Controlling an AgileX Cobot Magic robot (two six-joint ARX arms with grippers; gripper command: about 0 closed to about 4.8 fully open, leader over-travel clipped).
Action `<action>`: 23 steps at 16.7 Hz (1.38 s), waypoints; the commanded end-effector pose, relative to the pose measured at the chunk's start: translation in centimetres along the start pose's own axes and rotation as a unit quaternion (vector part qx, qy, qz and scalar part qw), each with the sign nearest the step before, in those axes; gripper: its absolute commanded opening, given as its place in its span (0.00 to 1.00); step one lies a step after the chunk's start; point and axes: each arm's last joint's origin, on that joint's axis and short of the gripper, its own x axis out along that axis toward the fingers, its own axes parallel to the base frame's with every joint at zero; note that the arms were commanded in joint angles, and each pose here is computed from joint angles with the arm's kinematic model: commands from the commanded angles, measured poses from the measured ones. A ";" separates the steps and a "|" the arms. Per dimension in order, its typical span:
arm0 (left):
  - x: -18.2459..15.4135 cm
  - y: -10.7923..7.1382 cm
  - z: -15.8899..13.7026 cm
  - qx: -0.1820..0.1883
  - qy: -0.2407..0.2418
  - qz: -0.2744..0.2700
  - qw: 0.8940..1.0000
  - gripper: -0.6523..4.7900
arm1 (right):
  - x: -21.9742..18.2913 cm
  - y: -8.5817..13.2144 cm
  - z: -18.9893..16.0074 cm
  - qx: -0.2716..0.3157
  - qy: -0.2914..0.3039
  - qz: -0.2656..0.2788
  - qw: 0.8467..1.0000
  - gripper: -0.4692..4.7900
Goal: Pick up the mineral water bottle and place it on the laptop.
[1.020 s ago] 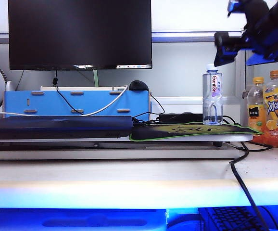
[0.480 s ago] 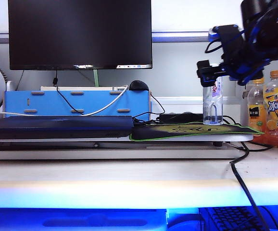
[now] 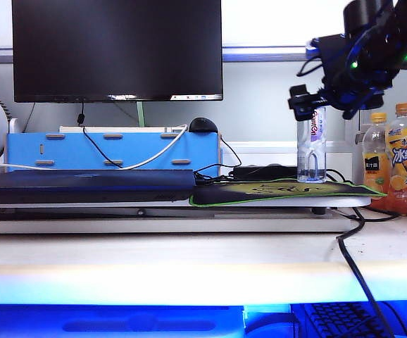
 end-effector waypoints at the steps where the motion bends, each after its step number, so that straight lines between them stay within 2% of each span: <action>1: 0.0 0.0 0.1 0.001 -0.005 -0.002 1.000 0.12 | 1.2 -0.2 -0.4 -0.002 0.009 0.000 1.000 1.00; 14: 0.0 0.0 0.1 0.001 -0.005 -0.002 1.000 0.12 | 5.4 0.6 -0.5 -0.003 0.013 0.028 1.000 1.00; 23: 0.0 0.0 0.1 0.001 -0.005 -0.002 1.000 0.12 | 6.5 0.2 -2.5 -0.005 0.030 0.019 0.999 1.00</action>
